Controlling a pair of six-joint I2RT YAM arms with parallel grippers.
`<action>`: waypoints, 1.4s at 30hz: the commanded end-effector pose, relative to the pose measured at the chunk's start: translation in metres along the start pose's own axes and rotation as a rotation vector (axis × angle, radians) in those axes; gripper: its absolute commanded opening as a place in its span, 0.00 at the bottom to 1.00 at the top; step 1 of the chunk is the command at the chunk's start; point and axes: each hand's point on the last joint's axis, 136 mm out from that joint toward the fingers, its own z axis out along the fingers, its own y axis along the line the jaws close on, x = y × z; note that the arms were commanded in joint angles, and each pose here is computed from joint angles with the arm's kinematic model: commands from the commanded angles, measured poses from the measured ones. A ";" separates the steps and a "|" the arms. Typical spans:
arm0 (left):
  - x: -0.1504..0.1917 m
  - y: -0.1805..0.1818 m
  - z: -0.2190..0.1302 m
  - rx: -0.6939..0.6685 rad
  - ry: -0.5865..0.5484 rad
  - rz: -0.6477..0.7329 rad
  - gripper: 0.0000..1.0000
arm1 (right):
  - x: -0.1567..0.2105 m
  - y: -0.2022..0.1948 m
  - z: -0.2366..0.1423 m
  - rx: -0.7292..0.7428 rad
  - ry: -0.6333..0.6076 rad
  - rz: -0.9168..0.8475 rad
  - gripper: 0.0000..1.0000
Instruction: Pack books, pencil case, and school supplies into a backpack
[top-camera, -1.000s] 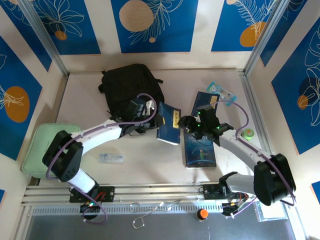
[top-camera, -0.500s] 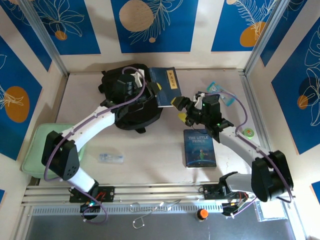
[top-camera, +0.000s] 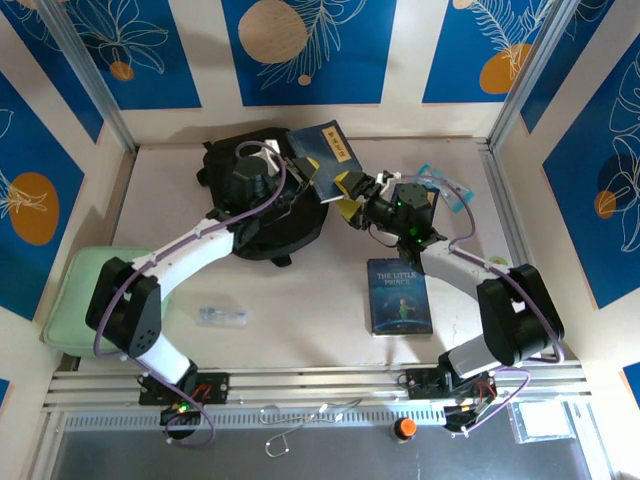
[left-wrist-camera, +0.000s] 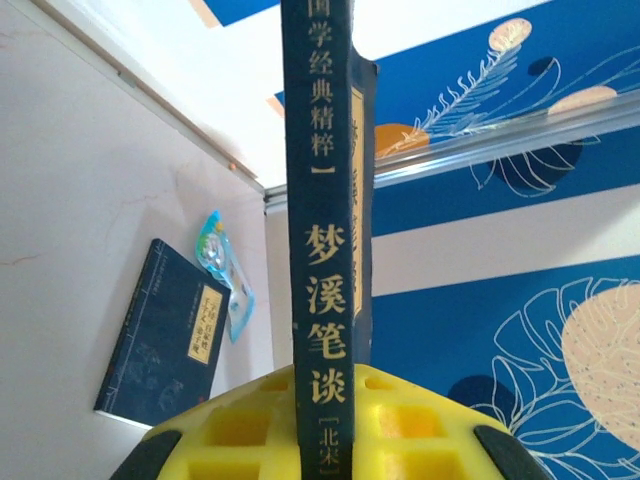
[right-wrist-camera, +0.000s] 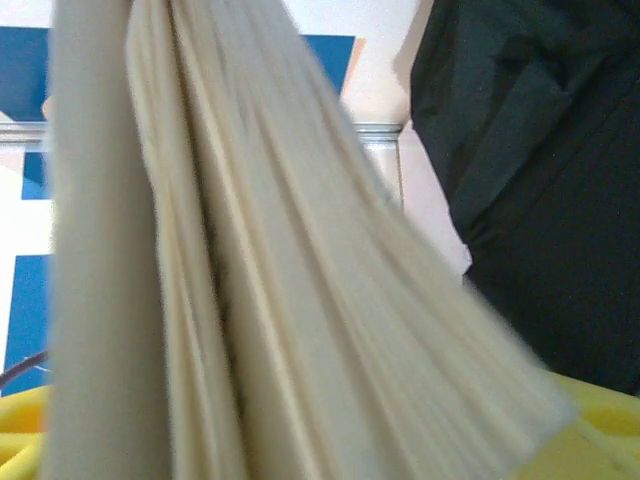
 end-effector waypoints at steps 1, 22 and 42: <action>-0.012 -0.034 -0.012 0.121 -0.068 0.009 0.00 | 0.001 0.012 0.004 -0.050 -0.039 -0.007 0.74; -0.008 0.019 -0.028 -0.070 -0.069 0.108 0.33 | -0.006 -0.010 0.003 0.026 -0.063 -0.070 0.06; 0.017 0.158 -0.123 -0.777 0.601 1.174 1.00 | -0.026 -0.038 -0.059 0.340 -0.091 -0.262 0.08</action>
